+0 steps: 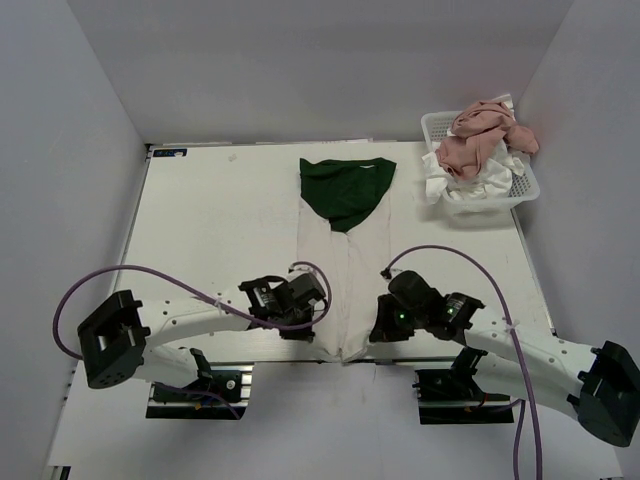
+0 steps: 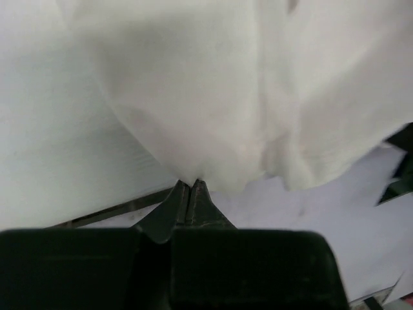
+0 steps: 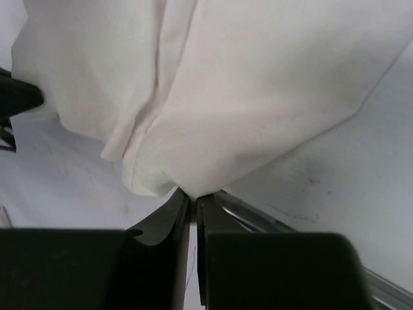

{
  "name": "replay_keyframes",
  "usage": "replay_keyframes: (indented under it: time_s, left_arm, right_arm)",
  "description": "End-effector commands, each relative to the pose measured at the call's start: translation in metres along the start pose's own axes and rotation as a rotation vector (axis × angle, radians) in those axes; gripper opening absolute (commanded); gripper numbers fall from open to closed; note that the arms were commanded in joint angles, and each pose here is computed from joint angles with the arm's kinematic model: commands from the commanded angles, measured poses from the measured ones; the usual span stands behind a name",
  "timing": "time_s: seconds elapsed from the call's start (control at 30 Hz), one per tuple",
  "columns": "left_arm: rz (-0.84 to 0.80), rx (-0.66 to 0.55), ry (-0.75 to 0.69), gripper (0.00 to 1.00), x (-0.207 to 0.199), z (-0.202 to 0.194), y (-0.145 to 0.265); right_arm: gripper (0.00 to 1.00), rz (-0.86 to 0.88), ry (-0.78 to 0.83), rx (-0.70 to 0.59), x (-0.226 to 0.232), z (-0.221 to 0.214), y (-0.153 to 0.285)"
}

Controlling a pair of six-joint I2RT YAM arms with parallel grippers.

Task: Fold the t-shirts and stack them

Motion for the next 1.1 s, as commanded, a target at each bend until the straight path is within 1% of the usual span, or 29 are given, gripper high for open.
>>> replay_keyframes:
  time_s: [0.0,0.07,0.1,0.13,0.17,0.23,0.27,0.3,0.33,0.37,0.4,0.43,0.47,0.5,0.53,0.6,0.63,0.67,0.7,0.73,0.8,0.83,0.87,0.9,0.93,0.97,1.03,1.07]
  left_arm:
    - [0.018,-0.126,0.01,0.0,-0.012,0.035,0.015]
    - [0.033,-0.15,0.047,0.0,-0.014,0.051,0.014]
    - [0.035,-0.157,0.063,0.0,-0.013,0.056,0.011]
    - [0.031,-0.179,0.097,0.0,-0.015,0.07,0.014]
    - [0.054,-0.188,0.115,0.0,-0.012,0.078,0.01]
    - [0.057,-0.217,0.148,0.0,-0.013,0.095,0.009]
    - [0.066,-0.228,0.177,0.0,-0.012,0.107,0.008]
    - [0.056,-0.244,0.194,0.0,-0.014,0.116,0.008]
    - [0.041,-0.267,0.196,0.0,-0.019,0.129,0.011]
    - [0.052,-0.287,0.21,0.0,-0.015,0.14,0.012]
    - [0.074,-0.309,0.211,0.0,-0.013,0.149,0.01]
    - [0.063,-0.344,0.222,0.0,-0.02,0.162,0.016]
    - [0.065,-0.349,0.232,0.0,-0.021,0.169,0.018]
    - [0.068,-0.362,0.222,0.0,-0.02,0.179,0.02]
    - [0.054,-0.387,0.215,0.0,-0.028,0.19,0.025]
    - [0.076,-0.392,0.217,0.0,-0.024,0.205,0.02]
    - [0.066,-0.41,0.218,0.0,-0.028,0.216,0.023]
    - [0.078,-0.408,0.217,0.0,-0.026,0.221,0.022]
    - [0.107,-0.387,0.225,0.0,-0.023,0.225,0.012]
    - [0.109,-0.403,0.235,0.0,-0.022,0.24,0.017]
    - [0.138,-0.389,0.254,0.0,-0.016,0.249,0.012]
    - [0.154,-0.389,0.262,0.0,-0.009,0.258,0.006]
    - [0.164,-0.388,0.264,0.0,-0.005,0.262,0.004]
    - [0.164,-0.371,0.273,0.0,-0.001,0.263,0.0]
    - [0.157,-0.379,0.294,0.0,0.002,0.273,0.002]
    - [0.176,-0.366,0.293,0.0,0.008,0.276,-0.007]
    - [0.174,-0.363,0.31,0.0,0.012,0.285,-0.011]
    - [0.183,-0.366,0.328,0.0,0.018,0.292,-0.013]
  right_arm:
    - [0.0,-0.048,0.05,-0.14,0.006,0.034,0.007]
    - [0.0,-0.072,0.05,-0.191,0.008,0.046,0.01]
    - [0.0,-0.106,0.044,-0.247,0.007,0.058,0.013]
    - [0.0,-0.116,0.041,-0.278,0.007,0.064,0.013]
    - [0.0,-0.156,0.041,-0.354,0.003,0.078,0.015]
    - [0.0,-0.186,0.044,-0.4,0.001,0.092,0.015]
    - [0.0,-0.208,0.041,-0.472,0.004,0.109,0.019]
    - [0.0,-0.215,0.038,-0.495,0.004,0.115,0.02]
    - [0.0,-0.222,0.041,-0.508,0.004,0.12,0.019]
    - [0.0,-0.233,0.043,-0.538,0.004,0.125,0.021]
    - [0.0,-0.226,0.037,-0.612,0.007,0.142,0.027]
    - [0.0,-0.238,0.034,-0.63,0.005,0.147,0.026]
    - [0.0,-0.233,0.037,-0.662,0.008,0.156,0.028]
    - [0.0,-0.248,0.051,-0.671,0.006,0.161,0.029]
    - [0.0,-0.252,0.043,-0.705,0.01,0.174,0.035]
    - [0.0,-0.281,0.043,-0.697,0.006,0.183,0.028]
    - [0.0,-0.274,0.029,-0.738,0.009,0.195,0.033]
    - [0.0,-0.294,0.02,-0.733,0.003,0.199,0.028]
    - [0.0,-0.301,0.015,-0.727,0.0,0.202,0.023]
    - [0.0,-0.295,-0.004,-0.766,-0.002,0.215,0.028]
    - [0.0,-0.323,-0.013,-0.742,-0.008,0.224,0.019]
    - [0.0,-0.333,-0.03,-0.753,-0.014,0.233,0.022]
    - [0.0,-0.339,-0.03,-0.711,-0.019,0.235,0.01]
    - [0.0,-0.326,-0.038,-0.725,-0.019,0.241,0.009]
    - [0.0,-0.325,-0.042,-0.724,-0.023,0.246,0.008]
    - [0.0,-0.3,-0.05,-0.713,-0.023,0.254,0.004]
    - [0.0,-0.305,-0.068,-0.66,-0.036,0.258,-0.012]
    - [0.0,-0.306,-0.083,-0.666,-0.04,0.267,-0.011]
Point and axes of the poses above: each gripper's point midway between its finger pads, its own y axis back along the fingers, its own x axis along the line the jaws close on, z = x × y, the point moved 4 cm from there along y, back along the fingers, and after that the axes turned 2 degrees about y, right-handed, at the moved point
